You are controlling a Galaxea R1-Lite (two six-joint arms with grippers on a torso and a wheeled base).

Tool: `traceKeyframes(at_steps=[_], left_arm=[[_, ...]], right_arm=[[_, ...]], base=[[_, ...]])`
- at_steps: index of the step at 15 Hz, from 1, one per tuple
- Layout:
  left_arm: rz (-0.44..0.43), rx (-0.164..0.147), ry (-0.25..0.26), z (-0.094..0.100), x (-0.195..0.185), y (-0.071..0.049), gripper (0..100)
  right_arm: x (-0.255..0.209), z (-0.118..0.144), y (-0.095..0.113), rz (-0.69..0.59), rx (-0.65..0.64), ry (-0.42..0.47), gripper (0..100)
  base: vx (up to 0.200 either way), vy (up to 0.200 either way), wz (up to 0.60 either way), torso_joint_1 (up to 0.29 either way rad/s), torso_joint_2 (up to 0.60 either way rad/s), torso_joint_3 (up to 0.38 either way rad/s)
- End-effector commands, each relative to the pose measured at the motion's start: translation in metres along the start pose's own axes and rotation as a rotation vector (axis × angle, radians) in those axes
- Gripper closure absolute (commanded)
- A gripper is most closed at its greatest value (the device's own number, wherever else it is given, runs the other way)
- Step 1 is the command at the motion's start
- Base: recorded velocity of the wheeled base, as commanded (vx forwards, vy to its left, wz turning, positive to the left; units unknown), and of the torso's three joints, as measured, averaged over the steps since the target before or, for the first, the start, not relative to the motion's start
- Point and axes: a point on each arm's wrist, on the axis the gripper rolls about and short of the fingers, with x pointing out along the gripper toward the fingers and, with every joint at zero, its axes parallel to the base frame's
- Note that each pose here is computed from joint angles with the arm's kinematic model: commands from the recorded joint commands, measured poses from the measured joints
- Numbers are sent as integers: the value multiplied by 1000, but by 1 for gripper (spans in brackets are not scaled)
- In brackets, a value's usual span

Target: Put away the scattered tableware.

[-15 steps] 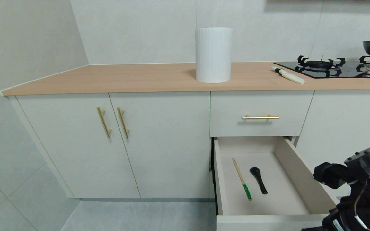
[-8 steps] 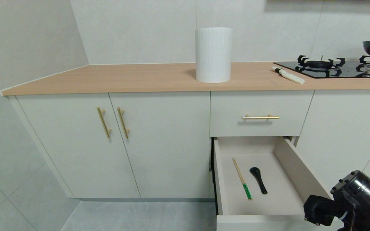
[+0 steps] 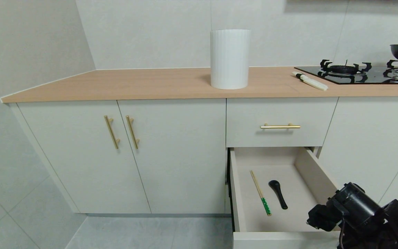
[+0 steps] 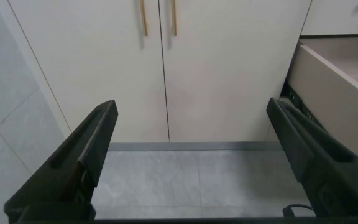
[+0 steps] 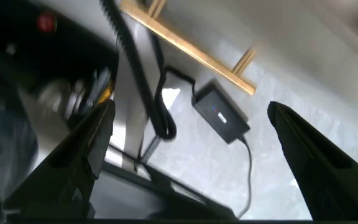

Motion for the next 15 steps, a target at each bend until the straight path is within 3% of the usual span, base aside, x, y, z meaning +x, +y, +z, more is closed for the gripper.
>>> traceKeyframes(at_steps=[1,3,15], left_arm=[[1,1,0,0,0,0,0],[1,-1,0,0,0,0,0],[1,-1,0,0,0,0,0]], right_arm=[[10,7,-1,-24,35,15,0],[11,8,-1,-40,53,9,0],[21,46,-15,-115,231,-230,0]], base=[[0,0,0,0,0,0],[0,0,0,0,0,0],[0,0,0,0,0,0]])
